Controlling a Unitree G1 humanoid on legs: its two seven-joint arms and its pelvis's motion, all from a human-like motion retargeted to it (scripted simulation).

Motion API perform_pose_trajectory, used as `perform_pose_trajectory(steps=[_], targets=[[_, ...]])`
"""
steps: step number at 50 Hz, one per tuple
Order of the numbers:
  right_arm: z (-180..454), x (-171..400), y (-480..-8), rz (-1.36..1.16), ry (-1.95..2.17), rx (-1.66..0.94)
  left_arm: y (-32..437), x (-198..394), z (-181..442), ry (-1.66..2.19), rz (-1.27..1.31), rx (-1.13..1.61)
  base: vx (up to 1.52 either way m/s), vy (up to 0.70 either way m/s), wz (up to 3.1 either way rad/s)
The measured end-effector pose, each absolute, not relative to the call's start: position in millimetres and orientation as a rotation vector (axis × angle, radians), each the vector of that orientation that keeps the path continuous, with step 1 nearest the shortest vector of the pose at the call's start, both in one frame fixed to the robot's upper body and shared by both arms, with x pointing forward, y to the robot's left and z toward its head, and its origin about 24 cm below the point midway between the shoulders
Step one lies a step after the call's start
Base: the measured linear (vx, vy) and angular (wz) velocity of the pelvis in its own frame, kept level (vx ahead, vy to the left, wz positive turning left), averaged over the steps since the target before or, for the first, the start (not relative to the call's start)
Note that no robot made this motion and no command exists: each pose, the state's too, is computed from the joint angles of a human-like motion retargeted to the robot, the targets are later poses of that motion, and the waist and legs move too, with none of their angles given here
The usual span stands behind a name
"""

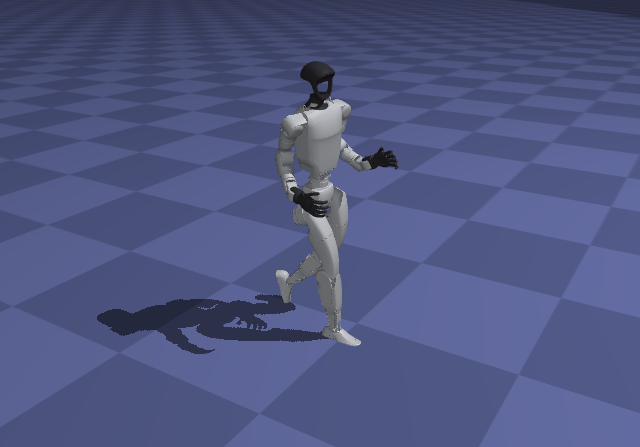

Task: Walk run

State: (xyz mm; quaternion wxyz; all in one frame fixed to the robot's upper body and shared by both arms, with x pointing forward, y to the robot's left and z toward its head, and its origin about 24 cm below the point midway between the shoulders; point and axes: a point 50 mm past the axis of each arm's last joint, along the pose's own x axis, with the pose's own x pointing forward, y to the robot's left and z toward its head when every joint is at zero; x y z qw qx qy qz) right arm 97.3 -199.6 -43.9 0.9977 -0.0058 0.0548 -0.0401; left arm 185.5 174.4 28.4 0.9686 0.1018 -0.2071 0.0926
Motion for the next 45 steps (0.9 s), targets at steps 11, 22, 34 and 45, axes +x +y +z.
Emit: perform_pose_trajectory(steps=[11, 22, 34, 45], targets=[[31.4, 212.3, -184.9, 0.057, -0.435, 0.558, 156.7, 158.2, -4.5, -0.248, 0.183, 0.088, 1.33, -0.34, -0.43], [14.8, 173.0, -194.6, 0.158, -0.214, 0.061, 170.4, 182.2, 27.5, -0.391, 0.144, 0.171, 1.5, -0.44, 0.09], [-70.4, 52.0, -196.1, 0.091, 0.283, 0.331, 165.5, 198.5, 42.4, -0.48, 0.14, 0.048, 1.23, -0.14, 0.37], [-57.3, 126.7, -169.9, 0.103, 0.102, 0.397, 193.0, 163.9, 20.1, -0.361, 0.128, 0.17, 1.17, -0.42, 0.17]])
